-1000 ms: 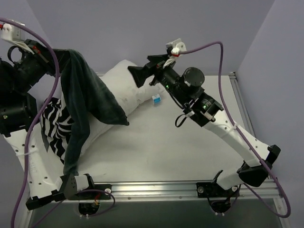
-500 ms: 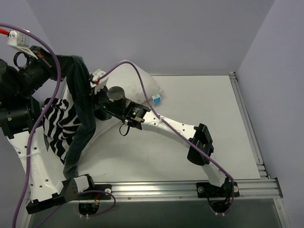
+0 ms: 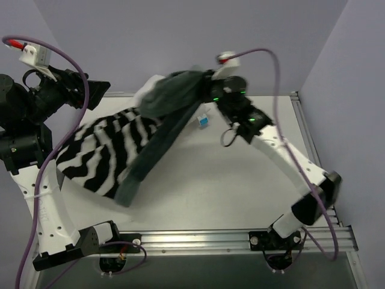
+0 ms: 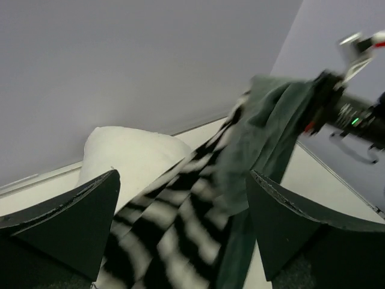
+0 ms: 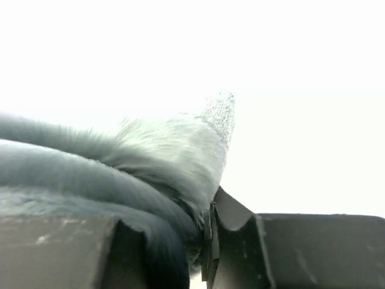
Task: Remove the pillowcase from the pillow
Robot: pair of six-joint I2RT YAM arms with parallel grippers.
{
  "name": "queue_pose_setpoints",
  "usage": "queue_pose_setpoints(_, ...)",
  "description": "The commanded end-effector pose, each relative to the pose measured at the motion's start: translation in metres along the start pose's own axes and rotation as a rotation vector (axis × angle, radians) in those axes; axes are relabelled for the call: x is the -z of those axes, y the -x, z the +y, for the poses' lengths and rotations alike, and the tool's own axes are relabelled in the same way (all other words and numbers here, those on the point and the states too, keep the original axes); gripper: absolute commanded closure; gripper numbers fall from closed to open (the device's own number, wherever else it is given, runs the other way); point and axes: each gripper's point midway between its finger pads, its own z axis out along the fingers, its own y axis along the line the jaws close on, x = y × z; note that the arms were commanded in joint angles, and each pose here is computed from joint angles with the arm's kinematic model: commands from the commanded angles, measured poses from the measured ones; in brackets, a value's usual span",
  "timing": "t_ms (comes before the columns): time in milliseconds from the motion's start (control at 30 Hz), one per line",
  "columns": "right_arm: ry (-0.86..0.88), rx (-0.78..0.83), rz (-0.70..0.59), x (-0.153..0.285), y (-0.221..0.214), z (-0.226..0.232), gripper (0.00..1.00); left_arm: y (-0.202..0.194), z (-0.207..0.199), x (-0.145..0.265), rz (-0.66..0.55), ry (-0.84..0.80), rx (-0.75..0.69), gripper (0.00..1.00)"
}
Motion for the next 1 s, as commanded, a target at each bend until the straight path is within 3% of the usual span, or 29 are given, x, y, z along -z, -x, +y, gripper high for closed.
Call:
queue_pose_setpoints(0, -0.265, -0.072, -0.391, 0.124, 0.162, -0.111, 1.00, -0.003, 0.008, 0.005, 0.008, 0.036, -0.082, 0.06)
queue_pose_setpoints(100, -0.513, -0.044, -0.370, 0.184, 0.161, -0.187, 1.00, -0.007, 0.017, 0.003, 0.012, 0.059, -0.075, 0.06)
queue_pose_setpoints(200, -0.666, -0.016, -0.221, 0.201, 0.115, -0.236, 1.00, -0.010, 0.024, 0.002, 0.015, 0.081, -0.073, 0.06)
queue_pose_setpoints(300, -0.791, -0.036, 0.003, 0.202, 0.040, -0.305, 1.00, -0.016, 0.037, 0.002, 0.025, 0.121, -0.075, 0.06)
queue_pose_setpoints(333, -0.826, -0.066, 0.118, 0.196, -0.005, -0.330, 1.00, -0.020, 0.039, 0.002, 0.032, 0.127, -0.073, 0.06)
queue_pose_setpoints(433, -0.850, -0.134, 0.314, 0.189, -0.070, -0.363, 1.00, -0.030, 0.048, 0.001, 0.051, 0.150, -0.067, 0.06)
queue_pose_setpoints(533, -0.655, -0.141, 0.279, 0.152, -0.045, -0.334, 1.00, -0.036, 0.054, 0.000, 0.062, 0.167, -0.063, 0.06)
queue_pose_setpoints(567, -0.572, -0.088, 0.229, 0.131, -0.021, -0.303, 1.00, -0.037, 0.055, 0.000, 0.064, 0.168, -0.062, 0.06)
queue_pose_setpoints(667, -0.493, -0.022, 0.131, 0.111, 0.030, -0.269, 1.00, -0.038, 0.057, -0.001, 0.064, 0.171, -0.055, 0.06)
queue_pose_setpoints(700, -0.422, -0.015, 0.065, 0.106, 0.069, -0.248, 1.00, -0.039, 0.057, -0.002, 0.066, 0.172, -0.049, 0.06)
queue_pose_setpoints(833, -0.336, 0.015, -0.062, 0.100, 0.133, -0.216, 1.00, -0.042, 0.059, -0.001, 0.070, 0.180, -0.052, 0.06)
queue_pose_setpoints(967, -0.404, -0.049, -0.108, 0.119, 0.142, -0.234, 1.00, -0.049, 0.065, 0.002, 0.094, 0.209, -0.065, 0.06)
